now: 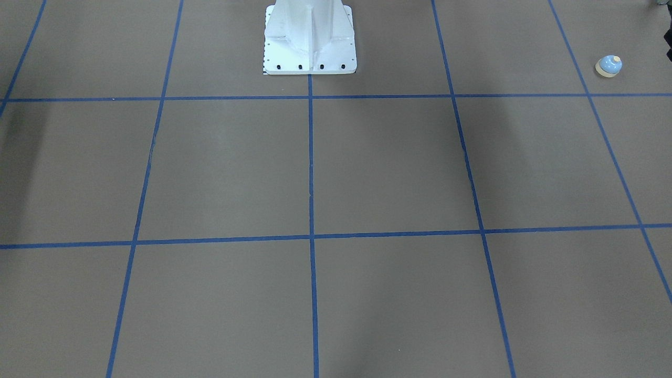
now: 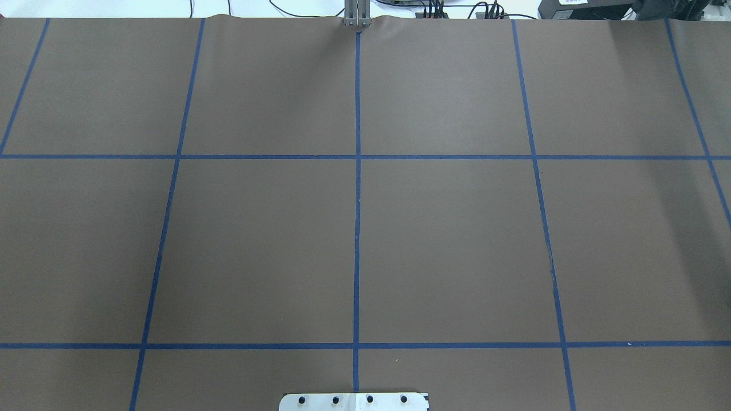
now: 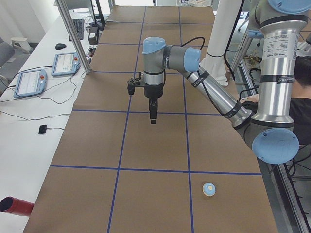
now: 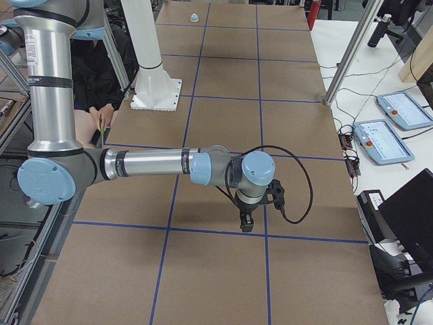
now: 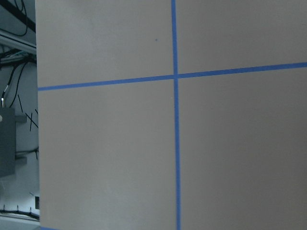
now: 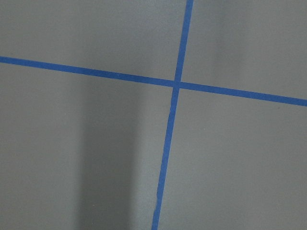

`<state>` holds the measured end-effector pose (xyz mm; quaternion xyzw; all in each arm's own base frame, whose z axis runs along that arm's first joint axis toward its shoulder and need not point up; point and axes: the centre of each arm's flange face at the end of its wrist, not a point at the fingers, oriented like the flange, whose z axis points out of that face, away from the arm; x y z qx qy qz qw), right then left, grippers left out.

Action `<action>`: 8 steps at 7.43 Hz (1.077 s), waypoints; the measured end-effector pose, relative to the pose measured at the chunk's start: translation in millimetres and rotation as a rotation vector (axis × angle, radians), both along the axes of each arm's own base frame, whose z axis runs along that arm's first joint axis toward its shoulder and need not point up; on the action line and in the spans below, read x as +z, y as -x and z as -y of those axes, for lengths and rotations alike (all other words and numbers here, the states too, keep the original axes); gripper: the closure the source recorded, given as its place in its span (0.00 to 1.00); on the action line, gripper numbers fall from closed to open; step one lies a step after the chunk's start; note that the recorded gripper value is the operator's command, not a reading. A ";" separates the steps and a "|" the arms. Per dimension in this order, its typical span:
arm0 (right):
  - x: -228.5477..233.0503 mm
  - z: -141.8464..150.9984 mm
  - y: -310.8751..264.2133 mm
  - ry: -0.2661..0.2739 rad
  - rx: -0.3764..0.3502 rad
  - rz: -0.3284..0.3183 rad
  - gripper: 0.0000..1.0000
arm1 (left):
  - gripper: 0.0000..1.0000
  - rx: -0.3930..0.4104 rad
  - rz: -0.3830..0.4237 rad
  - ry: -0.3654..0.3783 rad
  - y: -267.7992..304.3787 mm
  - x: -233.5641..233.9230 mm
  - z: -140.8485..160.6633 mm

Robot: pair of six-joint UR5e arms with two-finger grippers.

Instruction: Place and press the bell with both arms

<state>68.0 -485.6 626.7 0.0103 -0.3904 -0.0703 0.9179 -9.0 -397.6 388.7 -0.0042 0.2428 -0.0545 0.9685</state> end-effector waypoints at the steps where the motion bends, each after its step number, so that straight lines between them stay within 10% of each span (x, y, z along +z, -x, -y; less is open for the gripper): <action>1: 0.7 -1.0 0.1 0.002 0.000 0.000 0.00 | 0.00 -0.059 0.002 0.033 -11.1 -11.1 -8.7; 8: -2.8 1.7 0.1 -0.007 -0.002 -0.002 0.00 | 0.00 -0.440 0.183 0.269 -182.2 -33.6 -69.8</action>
